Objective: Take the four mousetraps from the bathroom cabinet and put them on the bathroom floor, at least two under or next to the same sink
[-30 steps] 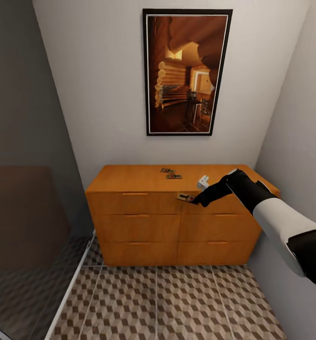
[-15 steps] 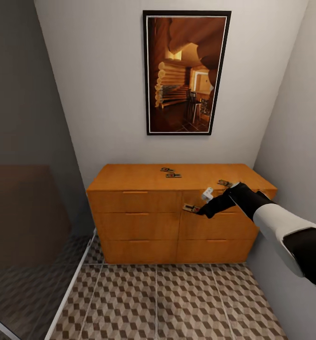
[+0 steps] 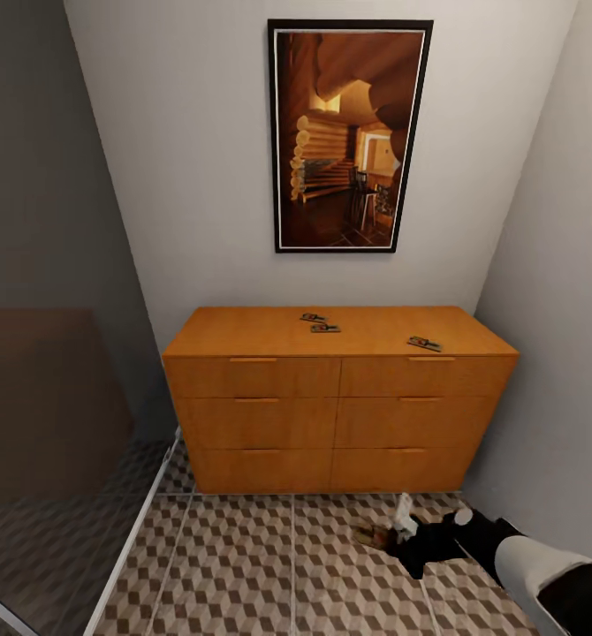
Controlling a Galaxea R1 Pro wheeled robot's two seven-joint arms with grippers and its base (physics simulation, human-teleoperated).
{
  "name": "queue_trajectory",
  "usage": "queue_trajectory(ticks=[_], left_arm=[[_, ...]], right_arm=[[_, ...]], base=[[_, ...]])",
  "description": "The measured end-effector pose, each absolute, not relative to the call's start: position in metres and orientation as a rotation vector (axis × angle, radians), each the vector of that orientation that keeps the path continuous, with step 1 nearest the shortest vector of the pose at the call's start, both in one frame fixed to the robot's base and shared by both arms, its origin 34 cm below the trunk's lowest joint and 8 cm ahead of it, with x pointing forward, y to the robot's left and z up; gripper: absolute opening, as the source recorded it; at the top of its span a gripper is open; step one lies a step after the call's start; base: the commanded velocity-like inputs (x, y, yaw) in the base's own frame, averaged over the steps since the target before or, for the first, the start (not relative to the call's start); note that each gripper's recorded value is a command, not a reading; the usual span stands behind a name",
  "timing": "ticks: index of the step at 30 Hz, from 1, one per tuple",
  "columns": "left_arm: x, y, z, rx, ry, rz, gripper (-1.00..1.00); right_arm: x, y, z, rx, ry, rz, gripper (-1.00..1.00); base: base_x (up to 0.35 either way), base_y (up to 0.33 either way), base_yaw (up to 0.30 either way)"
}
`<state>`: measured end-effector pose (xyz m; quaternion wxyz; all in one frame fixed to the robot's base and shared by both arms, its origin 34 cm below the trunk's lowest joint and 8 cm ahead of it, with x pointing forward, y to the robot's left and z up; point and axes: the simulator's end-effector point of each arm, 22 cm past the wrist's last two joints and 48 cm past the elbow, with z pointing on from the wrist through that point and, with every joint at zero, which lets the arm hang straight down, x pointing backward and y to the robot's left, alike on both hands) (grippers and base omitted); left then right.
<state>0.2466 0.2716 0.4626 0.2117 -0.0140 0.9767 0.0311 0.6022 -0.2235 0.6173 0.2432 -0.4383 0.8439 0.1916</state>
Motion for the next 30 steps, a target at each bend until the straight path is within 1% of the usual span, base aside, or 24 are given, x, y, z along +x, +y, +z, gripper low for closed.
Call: queue_trajectory(ticks=[4,6,10,14,15,18,19,20,21,25,30], left_arm=[[0.246,0.272,0.463,-0.039,2.713,0.087,1.00],[0.247,0.272,0.463,-0.039,2.713,0.087,1.00],[0.247,0.272,0.463,-0.039,2.713,0.086,1.00],[0.247,0.272,0.463,-0.039,2.713,0.086,1.00],[0.247,0.271,0.463,-0.039,2.713,0.086,1.00],[0.246,0.271,0.463,-0.039,2.714,0.086,1.00],[0.246,0.271,0.463,-0.039,2.714,0.086,1.00],[0.246,0.272,0.463,-0.039,2.714,0.086,1.00],[0.246,0.272,0.463,-0.039,2.714,0.086,1.00],[0.247,0.271,0.463,-0.039,2.713,0.086,1.00],[0.247,0.271,0.463,-0.039,2.713,0.086,1.00]], right_arm=[[0.529,-0.219,0.567,-1.202,2.299,0.546,-1.00],[0.505,-0.218,0.552,-1.178,2.274,0.525,-1.00],[0.471,-0.228,0.529,-1.119,2.276,0.438,-1.00],[0.470,-0.237,0.524,-1.014,2.270,0.338,-1.00],[0.474,-0.240,0.525,-0.963,2.267,0.310,-1.00],[0.506,-0.263,0.536,-0.620,2.275,0.193,-1.00],[0.510,-0.266,0.537,-0.570,2.276,0.180,-1.00],[0.520,-0.277,0.542,-0.411,2.275,0.148,-1.00],[0.525,-0.283,0.544,-0.320,2.273,0.131,-1.00],[0.535,-0.294,0.548,-0.056,2.259,0.064,-1.00],[0.537,-0.287,0.547,0.052,2.254,0.014,-1.00]], base=[[0.000,0.000,0.000],[0.000,0.000,0.000],[0.000,0.000,0.000],[0.000,0.000,0.000],[0.000,0.000,0.000],[0.000,0.000,0.000],[0.000,0.000,0.000],[0.000,0.000,0.000],[0.000,0.000,0.000],[0.000,0.000,0.000],[0.000,0.000,0.000]])
